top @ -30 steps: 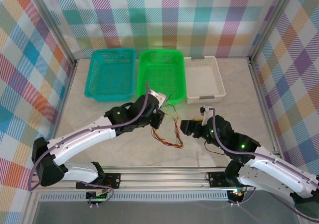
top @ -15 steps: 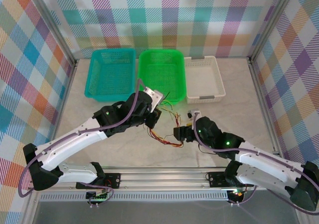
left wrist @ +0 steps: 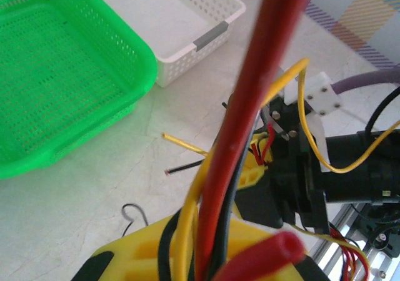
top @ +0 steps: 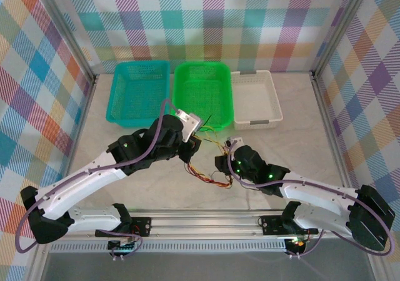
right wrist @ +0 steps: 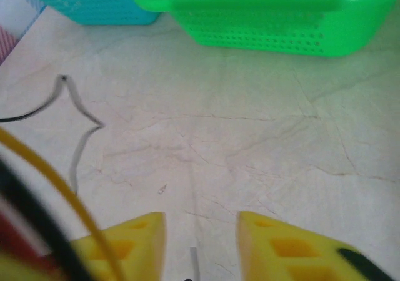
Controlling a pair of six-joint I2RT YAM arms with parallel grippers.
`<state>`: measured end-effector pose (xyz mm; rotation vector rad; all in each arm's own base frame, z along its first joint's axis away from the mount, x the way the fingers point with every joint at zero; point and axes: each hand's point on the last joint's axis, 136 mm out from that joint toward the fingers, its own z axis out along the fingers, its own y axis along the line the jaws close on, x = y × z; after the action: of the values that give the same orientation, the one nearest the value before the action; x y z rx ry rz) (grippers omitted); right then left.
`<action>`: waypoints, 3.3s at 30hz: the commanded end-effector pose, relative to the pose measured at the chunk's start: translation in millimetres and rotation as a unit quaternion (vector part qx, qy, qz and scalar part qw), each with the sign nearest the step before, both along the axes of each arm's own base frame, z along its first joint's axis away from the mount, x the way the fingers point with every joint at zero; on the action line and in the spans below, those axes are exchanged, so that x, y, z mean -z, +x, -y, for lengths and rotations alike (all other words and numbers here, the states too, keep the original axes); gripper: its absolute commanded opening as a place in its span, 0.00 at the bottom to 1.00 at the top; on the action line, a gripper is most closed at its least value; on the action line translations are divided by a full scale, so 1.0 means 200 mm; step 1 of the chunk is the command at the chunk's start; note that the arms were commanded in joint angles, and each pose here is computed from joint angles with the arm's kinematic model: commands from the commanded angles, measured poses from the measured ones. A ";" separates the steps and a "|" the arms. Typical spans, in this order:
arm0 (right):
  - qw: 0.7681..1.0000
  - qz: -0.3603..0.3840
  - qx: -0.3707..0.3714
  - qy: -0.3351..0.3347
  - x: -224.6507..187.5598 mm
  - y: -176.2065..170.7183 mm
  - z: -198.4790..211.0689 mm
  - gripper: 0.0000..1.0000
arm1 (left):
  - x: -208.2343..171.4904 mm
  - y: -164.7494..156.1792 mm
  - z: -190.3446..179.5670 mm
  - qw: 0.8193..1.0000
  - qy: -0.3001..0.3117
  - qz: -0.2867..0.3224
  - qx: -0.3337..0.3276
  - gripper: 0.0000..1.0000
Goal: Untangle the cables
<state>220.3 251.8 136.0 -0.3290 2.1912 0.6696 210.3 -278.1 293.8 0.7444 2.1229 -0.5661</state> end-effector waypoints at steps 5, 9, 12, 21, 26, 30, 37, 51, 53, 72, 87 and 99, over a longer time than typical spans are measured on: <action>0.993 -0.003 0.114 -0.041 0.00 0.09 0.19 0.11 | -0.07 0.01 -0.08 0.999 -0.012 0.033 -0.034 0.00; 0.983 -0.035 0.173 -0.052 0.06 0.09 0.32 0.03 | -0.06 0.07 -0.17 0.995 0.009 0.046 -0.091 0.00; 0.977 -0.053 0.200 -0.044 0.07 0.07 0.38 0.00 | -0.06 0.12 -0.25 0.988 0.015 0.055 -0.145 0.00; 0.947 -0.111 0.301 0.026 0.01 0.02 0.60 0.00 | -0.01 0.16 -0.37 0.955 -0.070 0.006 -0.287 0.00; 0.950 -0.105 0.287 0.063 -0.07 0.00 0.59 0.08 | 0.07 0.16 -0.36 0.936 -0.135 -0.037 -0.322 0.00; 0.955 -0.087 0.276 0.063 -0.13 0.00 0.61 0.32 | 0.11 0.17 -0.35 0.925 -0.157 -0.049 -0.342 0.00; 0.959 -0.071 0.263 0.073 -0.21 -0.03 0.63 0.58 | 0.16 0.20 -0.24 0.928 -0.160 -0.070 -0.330 0.00; 0.988 -0.057 0.057 0.131 -0.45 -0.13 0.30 0.74 | 0.17 0.28 -0.09 0.937 -0.141 -0.069 -0.311 0.00; 0.989 -0.074 -0.001 0.129 -0.43 -0.15 0.18 0.74 | 0.17 0.29 -0.07 0.940 -0.139 -0.072 -0.304 0.00; 0.980 -0.069 -0.161 0.092 -0.30 -0.22 -0.15 0.73 | 0.20 0.27 -0.03 0.944 -0.120 -0.101 -0.289 0.00; 0.975 -0.066 -0.199 0.066 -0.18 -0.26 -0.22 0.64 | 0.17 0.29 -0.08 0.939 -0.138 -0.116 -0.294 0.00; 0.975 -0.067 -0.205 0.047 -0.14 -0.25 -0.27 0.34 | 0.16 0.29 -0.07 0.933 -0.162 -0.132 -0.293 0.00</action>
<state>168.5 300.8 153.9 -0.7002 2.2726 1.0386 266.9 -265.5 241.2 -0.1265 2.3188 -0.6017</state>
